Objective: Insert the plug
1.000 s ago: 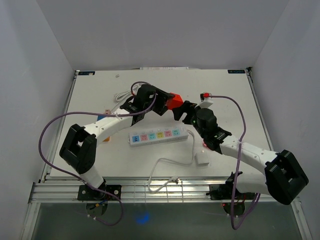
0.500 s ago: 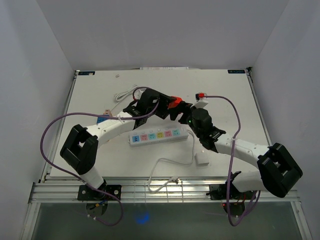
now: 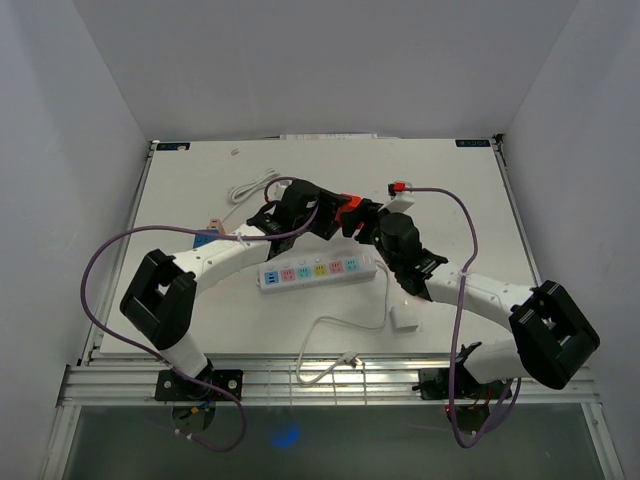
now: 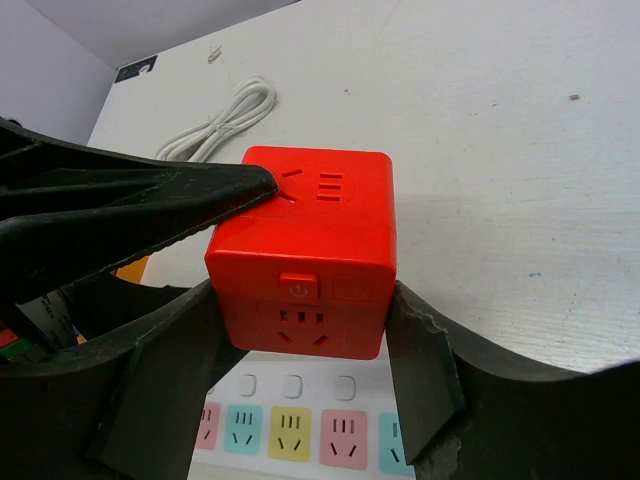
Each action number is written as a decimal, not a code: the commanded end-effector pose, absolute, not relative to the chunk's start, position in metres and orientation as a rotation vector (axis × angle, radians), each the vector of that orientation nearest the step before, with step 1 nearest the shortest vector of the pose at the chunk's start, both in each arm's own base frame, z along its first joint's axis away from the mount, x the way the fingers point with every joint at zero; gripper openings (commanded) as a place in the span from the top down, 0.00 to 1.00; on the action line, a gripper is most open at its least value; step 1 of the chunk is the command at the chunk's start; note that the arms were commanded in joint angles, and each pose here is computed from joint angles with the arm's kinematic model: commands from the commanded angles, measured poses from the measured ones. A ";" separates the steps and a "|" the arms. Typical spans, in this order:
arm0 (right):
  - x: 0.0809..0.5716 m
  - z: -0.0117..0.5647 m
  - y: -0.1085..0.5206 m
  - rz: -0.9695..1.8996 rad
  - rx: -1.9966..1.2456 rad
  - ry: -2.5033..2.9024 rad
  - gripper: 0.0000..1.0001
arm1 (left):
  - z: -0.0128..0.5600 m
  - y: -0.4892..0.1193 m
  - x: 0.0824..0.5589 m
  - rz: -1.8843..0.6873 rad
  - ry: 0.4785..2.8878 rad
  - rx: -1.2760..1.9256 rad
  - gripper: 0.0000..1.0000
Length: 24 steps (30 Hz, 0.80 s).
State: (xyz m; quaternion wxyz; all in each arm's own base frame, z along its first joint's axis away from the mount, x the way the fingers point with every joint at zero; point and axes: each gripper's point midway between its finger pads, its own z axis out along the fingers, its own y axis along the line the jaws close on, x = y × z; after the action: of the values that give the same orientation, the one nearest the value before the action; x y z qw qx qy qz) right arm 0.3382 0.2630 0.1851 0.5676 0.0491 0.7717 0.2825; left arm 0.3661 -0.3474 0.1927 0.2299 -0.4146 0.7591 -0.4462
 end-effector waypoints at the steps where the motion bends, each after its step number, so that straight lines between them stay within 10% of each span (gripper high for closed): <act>1: 0.348 0.214 0.271 0.698 0.147 1.743 0.34 | 0.238 -0.345 0.361 -1.341 1.994 -1.122 0.90; 7: 0.352 0.207 0.276 0.678 0.122 1.769 0.40 | 0.240 -0.348 0.355 -1.391 2.000 -1.119 0.87; 18: 0.332 0.224 0.278 0.659 -0.049 1.861 0.48 | 0.238 -0.294 0.350 -1.083 1.951 -1.026 0.09; 24: 0.318 0.233 0.269 0.669 -0.065 1.892 0.51 | 0.217 -0.276 0.335 -1.030 1.979 -1.049 0.02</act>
State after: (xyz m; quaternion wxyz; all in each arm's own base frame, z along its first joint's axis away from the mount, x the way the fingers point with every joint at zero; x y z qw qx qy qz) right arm 0.3211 0.2711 0.1984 0.5208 -0.0217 0.8111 0.2653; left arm 0.3438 -0.2912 0.2346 0.3265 -0.3956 0.7466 -0.4236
